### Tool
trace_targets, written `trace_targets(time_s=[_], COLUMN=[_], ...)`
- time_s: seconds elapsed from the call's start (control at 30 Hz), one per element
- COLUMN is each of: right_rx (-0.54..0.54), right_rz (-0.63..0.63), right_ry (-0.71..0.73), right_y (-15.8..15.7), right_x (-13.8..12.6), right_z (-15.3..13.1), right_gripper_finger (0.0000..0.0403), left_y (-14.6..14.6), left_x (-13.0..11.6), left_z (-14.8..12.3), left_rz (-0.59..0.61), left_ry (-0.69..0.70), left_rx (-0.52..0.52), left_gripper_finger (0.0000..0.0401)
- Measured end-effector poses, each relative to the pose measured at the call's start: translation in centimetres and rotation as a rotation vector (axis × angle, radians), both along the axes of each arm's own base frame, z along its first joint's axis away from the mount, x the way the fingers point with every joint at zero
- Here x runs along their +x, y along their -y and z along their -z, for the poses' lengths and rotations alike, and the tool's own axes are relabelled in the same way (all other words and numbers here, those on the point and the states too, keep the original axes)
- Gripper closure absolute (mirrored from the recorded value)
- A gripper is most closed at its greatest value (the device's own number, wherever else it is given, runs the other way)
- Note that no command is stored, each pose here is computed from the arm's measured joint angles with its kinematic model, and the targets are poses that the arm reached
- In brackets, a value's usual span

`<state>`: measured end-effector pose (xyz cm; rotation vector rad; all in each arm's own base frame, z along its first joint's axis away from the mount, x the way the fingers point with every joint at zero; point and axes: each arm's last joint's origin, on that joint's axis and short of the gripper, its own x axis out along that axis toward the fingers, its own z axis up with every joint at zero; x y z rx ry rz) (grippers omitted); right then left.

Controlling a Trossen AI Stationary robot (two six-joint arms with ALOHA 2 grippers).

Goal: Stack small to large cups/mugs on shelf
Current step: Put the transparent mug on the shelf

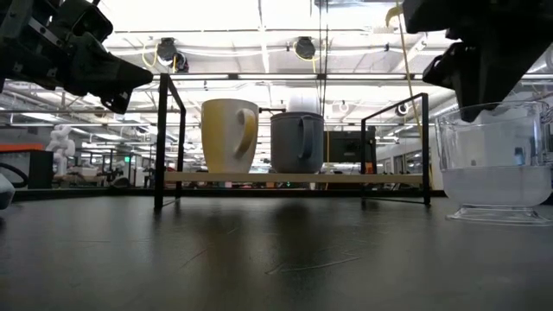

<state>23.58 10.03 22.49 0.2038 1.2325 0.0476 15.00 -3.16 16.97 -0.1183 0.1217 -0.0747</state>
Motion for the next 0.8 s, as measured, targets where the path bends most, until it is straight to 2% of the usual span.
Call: trace_targets(time_s=[0.3, 0.57, 0.67, 0.8], right_rx=[-0.012, -0.032, -0.038, -0.038], right_rz=[-0.023, -0.082, -0.108, -0.104], right_ry=[0.007, 0.037, 0.060, 0.068], right_y=[0.2, 0.2, 0.2, 0.3], right_x=[-0.4, -0.3, -0.1, 0.0], right_z=[2.1, 2.2, 2.1, 2.1], right_gripper_finger=[0.0287, 0.0289, 0.0305, 0.0346], left_y=[0.0, 0.0, 0.0, 0.0], left_x=[0.0, 0.0, 0.0, 0.0], left_z=[0.0, 0.0, 0.0, 0.0], left_rz=[0.000, -0.001, -0.001, -0.004], left_ry=[0.000, 0.001, 0.001, 0.002], left_rx=[-0.003, -0.002, -0.002, -0.002], left_gripper_finger=[0.0393, 0.0393, 0.0394, 0.0393])
